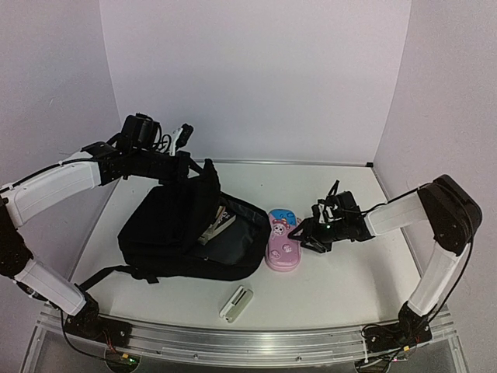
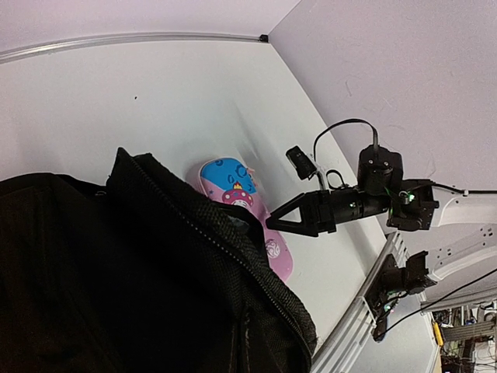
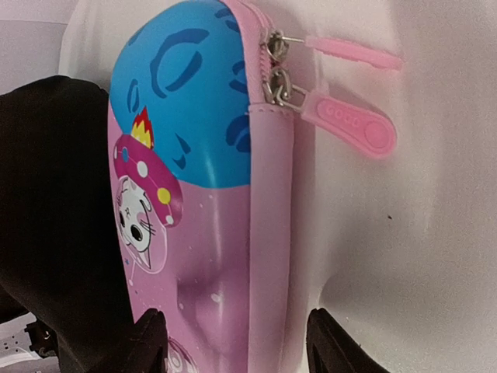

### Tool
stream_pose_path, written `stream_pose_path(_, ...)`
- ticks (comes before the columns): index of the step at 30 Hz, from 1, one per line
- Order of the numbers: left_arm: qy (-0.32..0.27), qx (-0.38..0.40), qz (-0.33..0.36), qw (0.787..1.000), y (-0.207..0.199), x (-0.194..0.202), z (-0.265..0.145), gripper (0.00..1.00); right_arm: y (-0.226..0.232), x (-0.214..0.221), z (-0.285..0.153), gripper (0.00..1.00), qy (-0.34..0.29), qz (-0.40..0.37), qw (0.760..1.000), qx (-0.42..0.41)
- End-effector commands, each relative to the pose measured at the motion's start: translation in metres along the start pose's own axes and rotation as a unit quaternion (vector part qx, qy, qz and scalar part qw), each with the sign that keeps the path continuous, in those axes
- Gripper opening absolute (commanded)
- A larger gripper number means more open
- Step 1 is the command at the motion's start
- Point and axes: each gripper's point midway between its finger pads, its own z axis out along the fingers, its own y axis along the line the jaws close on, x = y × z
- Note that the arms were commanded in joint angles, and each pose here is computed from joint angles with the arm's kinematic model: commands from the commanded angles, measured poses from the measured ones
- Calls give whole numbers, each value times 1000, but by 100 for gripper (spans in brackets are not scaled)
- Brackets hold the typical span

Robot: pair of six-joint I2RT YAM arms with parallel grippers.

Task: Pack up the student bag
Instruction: Pick up the stationery from the center of the board.

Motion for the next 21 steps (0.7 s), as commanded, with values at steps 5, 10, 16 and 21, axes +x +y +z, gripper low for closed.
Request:
stream_pose_path(5, -30, 32, 12, 999, -20, -20, -11, 0, 5, -12, 19, 52, 3, -16, 1000, -18)
stream_pose_path(10, -26, 42, 8, 999, -23, -19, -10, 0, 11, -9, 27, 43, 18, -2, 999, -50)
stream_pose_path(16, -19, 37, 4, 999, -20, -18, -8, 0, 27, -12, 24, 24, 12, 13, 996, -91)
stream_pose_path(21, -20, 31, -1, 999, -18, -18, -7, 0, 40, -14, 20, 2, 12, 22, 992, -120)
